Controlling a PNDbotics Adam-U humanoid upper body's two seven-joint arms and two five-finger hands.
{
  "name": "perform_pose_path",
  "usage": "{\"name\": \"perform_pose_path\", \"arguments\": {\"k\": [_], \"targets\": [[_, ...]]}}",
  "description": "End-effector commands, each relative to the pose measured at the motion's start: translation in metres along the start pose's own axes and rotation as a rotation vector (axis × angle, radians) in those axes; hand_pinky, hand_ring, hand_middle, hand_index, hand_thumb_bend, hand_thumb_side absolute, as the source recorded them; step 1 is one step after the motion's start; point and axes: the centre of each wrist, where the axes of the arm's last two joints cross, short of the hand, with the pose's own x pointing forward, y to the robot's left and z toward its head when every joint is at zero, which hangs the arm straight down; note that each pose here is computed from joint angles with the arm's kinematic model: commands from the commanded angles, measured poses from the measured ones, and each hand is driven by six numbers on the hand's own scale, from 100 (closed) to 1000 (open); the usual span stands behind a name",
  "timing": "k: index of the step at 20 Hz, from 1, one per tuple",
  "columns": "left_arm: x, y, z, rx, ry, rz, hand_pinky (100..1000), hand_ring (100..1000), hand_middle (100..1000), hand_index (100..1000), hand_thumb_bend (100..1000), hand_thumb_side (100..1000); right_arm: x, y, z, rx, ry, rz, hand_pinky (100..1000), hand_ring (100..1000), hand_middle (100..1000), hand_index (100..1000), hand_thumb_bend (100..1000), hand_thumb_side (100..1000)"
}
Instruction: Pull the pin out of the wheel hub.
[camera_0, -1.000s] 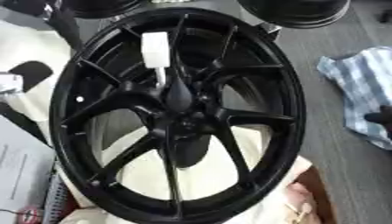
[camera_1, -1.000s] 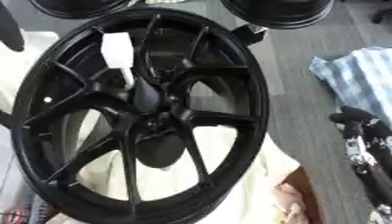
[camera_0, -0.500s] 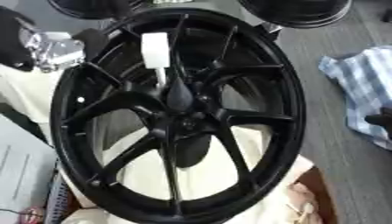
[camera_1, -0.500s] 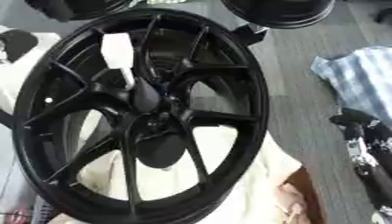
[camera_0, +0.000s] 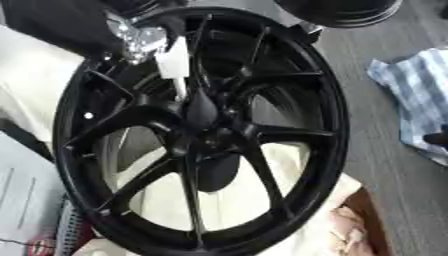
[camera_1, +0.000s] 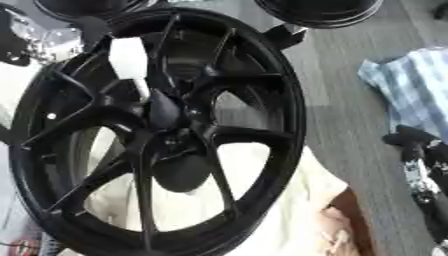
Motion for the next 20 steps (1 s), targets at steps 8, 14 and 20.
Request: {"name": "perform_pose_path", "arguments": {"k": [8,14,20], "targets": [[-0.001,0.005,0.006,0.000,0.088,-0.056,983,930,862,967,379,683,0.007,0.004,-0.008,0.008,-0.018,0.009,1000,777,658,794,100,634],[-0.004,0.002,0.007,0.007,0.123,-0.086,983,932,864,968,371,654,0.008,0.007,-0.009,0.006,-0.021,0.006,1000,775,655,792,100,641],[-0.008,0.002,0.009,0.042,0.178,-0.095,982,938,871,968,348,600,0.007,0.010,-0.010,0.005,-0.017,0.004,1000,774,653,791,100,657]]}}
